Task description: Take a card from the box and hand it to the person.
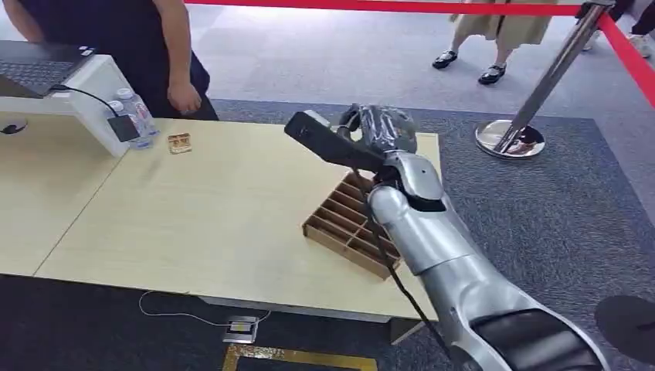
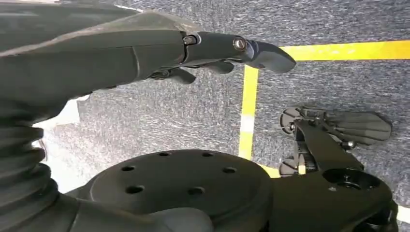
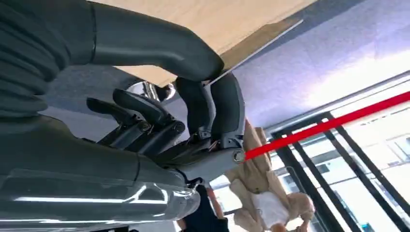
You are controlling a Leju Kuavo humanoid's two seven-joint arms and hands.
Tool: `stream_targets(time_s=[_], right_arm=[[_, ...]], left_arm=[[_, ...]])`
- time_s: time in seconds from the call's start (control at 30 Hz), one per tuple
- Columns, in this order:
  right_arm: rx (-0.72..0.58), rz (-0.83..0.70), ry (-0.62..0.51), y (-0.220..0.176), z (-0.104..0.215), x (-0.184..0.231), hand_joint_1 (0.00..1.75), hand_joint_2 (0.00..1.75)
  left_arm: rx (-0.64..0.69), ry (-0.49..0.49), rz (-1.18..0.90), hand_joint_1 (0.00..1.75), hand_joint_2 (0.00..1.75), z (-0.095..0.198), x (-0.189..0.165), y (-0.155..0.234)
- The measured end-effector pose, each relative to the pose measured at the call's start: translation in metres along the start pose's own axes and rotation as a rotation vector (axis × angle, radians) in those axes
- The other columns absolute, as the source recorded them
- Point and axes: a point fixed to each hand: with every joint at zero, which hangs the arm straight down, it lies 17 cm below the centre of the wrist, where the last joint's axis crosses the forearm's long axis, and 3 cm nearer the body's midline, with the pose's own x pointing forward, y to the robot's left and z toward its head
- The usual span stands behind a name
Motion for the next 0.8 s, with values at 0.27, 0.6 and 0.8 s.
stream_targets(time_s=[0.27, 0.6, 0.8], right_arm=[[-0.085, -0.005, -0.104, -0.036, -0.007, 0.035, 1.75, 1.75], [-0.192, 0.024, -0.232, -0.091, -0.018, 0.089, 1.75, 1.75], [-0.244, 0.042, -0.279, -0.116, -0.022, 0.107, 1.75, 1.75]], left_arm=[[-0.003, -0.003, -0.005, 0.00, 1.75, 0.000, 0.001, -0.001], [-0.005, -0.011, -0.003, 0.00, 1.75, 0.000, 0.003, -0.002], [-0.014, -0.021, -0.003, 0.00, 1.75, 0.000, 0.005, -0.004]])
